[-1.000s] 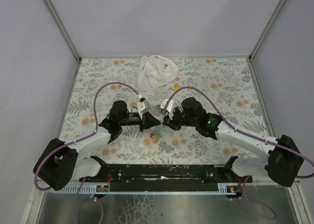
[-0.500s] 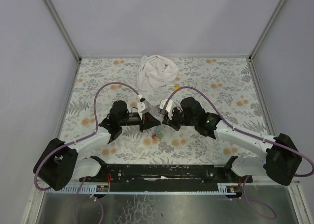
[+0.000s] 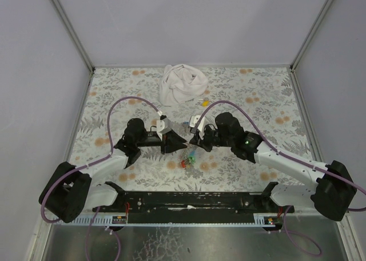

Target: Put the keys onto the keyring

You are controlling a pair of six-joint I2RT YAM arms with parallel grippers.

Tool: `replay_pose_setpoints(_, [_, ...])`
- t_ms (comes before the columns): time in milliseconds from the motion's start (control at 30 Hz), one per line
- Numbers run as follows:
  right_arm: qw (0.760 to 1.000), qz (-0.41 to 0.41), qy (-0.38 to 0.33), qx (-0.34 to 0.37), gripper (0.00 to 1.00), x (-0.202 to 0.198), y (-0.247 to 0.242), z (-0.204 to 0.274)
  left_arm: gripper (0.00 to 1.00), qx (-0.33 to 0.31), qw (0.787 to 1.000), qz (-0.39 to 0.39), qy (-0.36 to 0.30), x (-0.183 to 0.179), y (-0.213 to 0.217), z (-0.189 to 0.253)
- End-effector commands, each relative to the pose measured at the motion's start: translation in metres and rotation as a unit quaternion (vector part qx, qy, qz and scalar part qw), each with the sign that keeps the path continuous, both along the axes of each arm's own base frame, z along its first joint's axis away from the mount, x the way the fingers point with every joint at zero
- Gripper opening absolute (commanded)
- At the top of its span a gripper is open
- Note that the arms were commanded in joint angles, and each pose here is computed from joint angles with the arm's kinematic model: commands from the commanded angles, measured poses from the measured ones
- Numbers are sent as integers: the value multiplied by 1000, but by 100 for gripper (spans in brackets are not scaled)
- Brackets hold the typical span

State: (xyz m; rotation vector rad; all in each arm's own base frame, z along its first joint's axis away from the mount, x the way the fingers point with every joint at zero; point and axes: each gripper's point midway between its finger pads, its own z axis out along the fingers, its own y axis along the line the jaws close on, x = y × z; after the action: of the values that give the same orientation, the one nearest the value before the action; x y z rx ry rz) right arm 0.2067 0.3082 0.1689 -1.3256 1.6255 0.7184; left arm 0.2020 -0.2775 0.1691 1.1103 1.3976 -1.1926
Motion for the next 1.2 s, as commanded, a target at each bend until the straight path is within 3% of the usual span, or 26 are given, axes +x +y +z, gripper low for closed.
replay_pose_setpoints(0, [998, 24, -37, 51, 0, 1, 10, 32, 26, -28, 999, -8, -27, -3, 1, 14])
replay_pose_setpoints(400, [998, 40, -20, 44, 0, -4, 12, 18, 26, -48, 998, 16, -22, 4, 10, 19])
replay_pose_setpoints(700, [998, 36, -23, 46, 0, -2, 12, 18, 26, -43, 999, -25, -3, -4, 5, 13])
replay_pose_setpoints(933, [998, 34, -23, 51, 0, -2, 13, 19, 26, -37, 999, -13, 8, 1, 4, 7])
replay_pose_setpoints(1167, [998, 38, -20, 50, 0, -3, 14, 18, 20, -46, 999, -16, 13, 1, 2, 9])
